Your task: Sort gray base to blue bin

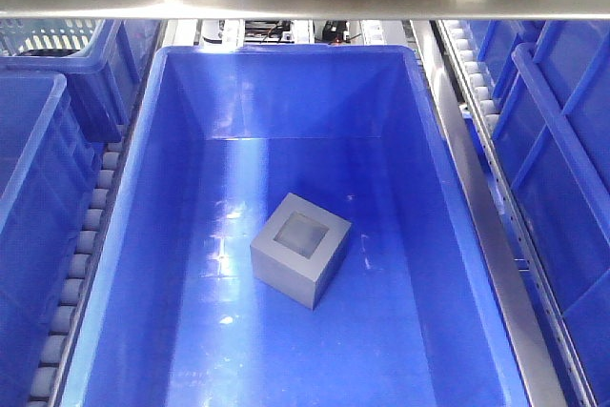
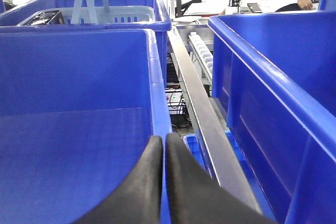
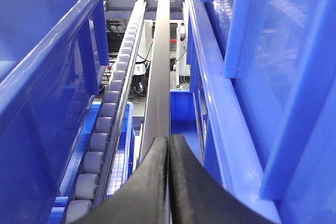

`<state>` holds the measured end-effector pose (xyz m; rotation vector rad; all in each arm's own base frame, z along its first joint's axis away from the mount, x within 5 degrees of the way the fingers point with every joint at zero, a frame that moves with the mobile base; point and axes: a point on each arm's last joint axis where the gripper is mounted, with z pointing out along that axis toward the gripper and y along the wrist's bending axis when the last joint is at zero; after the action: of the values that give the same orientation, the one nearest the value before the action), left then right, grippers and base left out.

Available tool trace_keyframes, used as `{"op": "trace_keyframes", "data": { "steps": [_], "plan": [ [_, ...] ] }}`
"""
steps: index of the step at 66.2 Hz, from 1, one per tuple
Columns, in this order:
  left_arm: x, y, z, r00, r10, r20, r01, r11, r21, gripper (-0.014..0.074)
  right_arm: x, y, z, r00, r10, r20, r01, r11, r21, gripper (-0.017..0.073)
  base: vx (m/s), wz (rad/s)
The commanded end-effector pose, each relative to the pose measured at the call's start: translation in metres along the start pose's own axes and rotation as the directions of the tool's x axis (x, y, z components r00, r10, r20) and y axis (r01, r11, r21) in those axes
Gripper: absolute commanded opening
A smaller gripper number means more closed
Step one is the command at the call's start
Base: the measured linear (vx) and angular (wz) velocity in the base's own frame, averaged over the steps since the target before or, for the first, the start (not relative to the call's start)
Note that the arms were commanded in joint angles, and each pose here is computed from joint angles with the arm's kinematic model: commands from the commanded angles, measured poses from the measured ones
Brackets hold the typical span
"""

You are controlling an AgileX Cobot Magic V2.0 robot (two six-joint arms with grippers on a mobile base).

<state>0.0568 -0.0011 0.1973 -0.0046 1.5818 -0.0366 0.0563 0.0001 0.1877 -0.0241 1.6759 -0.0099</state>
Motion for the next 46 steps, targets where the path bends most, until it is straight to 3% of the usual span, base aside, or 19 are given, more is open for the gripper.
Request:
{"op": "trace_keyframes", "data": {
  "steps": [1, 46],
  "plan": [
    [0.0028, -0.0003, -0.0002, 0.998, -0.007, 0.057, 0.007, 1.000, 0.007, -0.0006, -0.0026, 0.0000, -0.0001, 0.997, -0.011, 0.072, 0.011, 1.000, 0.003, -0.0009, 0.00, 0.00],
    [0.0029, -0.0003, -0.0001, 0.998, -0.007, 0.056, 0.007, 1.000, 0.007, -0.0006, -0.0026, 0.0000, -0.0001, 0.997, -0.011, 0.072, 0.011, 1.000, 0.003, -0.0009, 0.00, 0.00]
  ]
}}
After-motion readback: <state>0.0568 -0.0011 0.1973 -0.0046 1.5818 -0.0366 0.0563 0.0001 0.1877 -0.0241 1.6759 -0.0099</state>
